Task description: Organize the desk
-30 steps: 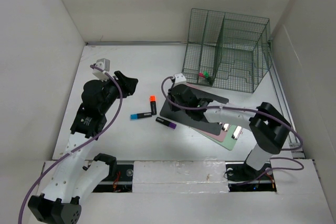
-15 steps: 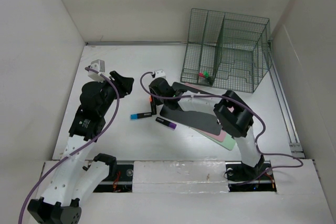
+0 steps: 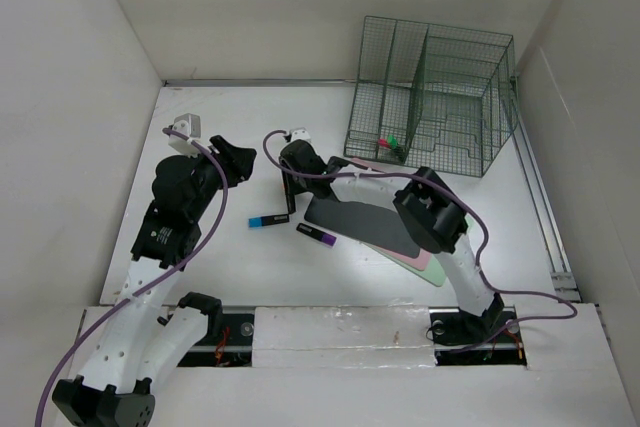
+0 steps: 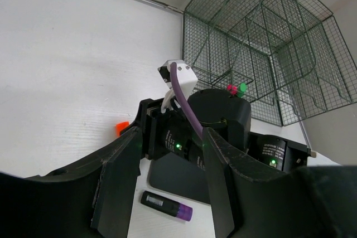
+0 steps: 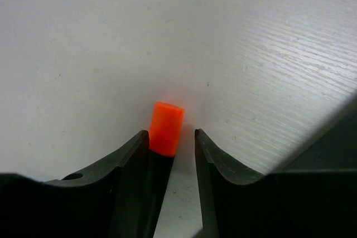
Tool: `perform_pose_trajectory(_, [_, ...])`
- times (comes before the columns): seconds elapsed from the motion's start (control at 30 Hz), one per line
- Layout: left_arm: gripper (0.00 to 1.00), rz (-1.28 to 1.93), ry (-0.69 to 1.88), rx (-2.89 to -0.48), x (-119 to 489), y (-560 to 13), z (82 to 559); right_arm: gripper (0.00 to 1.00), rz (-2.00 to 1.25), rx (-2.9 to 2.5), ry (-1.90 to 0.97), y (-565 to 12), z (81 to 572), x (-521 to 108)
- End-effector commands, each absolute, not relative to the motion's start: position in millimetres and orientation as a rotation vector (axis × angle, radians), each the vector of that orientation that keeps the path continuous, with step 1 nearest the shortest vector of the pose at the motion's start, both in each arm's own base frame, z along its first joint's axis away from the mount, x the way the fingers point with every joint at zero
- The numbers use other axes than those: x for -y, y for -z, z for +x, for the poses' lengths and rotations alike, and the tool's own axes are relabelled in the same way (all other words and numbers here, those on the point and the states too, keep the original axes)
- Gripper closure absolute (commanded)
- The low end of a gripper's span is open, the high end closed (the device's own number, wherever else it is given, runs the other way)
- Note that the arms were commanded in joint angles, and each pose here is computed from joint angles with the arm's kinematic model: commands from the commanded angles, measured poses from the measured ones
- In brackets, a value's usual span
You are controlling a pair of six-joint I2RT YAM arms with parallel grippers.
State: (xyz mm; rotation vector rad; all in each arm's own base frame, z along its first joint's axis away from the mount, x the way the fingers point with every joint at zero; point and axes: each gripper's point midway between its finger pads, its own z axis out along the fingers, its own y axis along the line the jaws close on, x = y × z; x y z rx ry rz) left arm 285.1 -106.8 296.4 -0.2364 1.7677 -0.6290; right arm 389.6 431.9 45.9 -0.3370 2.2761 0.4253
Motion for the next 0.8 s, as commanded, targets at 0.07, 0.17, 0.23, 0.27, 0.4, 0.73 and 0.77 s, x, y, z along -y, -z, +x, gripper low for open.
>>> perform_pose_trajectory(0.07, [0.57,-0.205,0.647,-1.709,108,-314,283,0.56,-0.348,-2.302,-0.473,-44,387,-444])
perform_pose_trajectory(0.17, [0.57,-0.204,0.648,-1.712,108,-313,282,0.55,-0.347,-2.319,-0.504,-41,388,-446])
perform_pose_trajectory(0.23, [0.57,-0.203,0.650,-1.710,108,-314,282,0.55,-0.334,-2.317,-0.508,-41,393,-445])
perform_pose_trajectory(0.27, [0.57,-0.204,0.648,-1.709,108,-314,283,0.55,-0.330,-2.316,-0.513,-42,393,-446])
perform_pose_trajectory(0.4, [0.57,-0.200,0.651,-1.707,108,-314,281,0.55,-0.325,-2.315,-0.522,-40,398,-446])
perform_pose_trajectory(0.73, [0.57,-0.192,0.654,-1.703,109,-316,280,0.54,-0.326,-2.332,-0.491,-38,405,-443])
perform_pose_trajectory(0.77, [0.57,-0.191,0.655,-1.699,109,-317,280,0.54,-0.328,-2.335,-0.486,-37,405,-442])
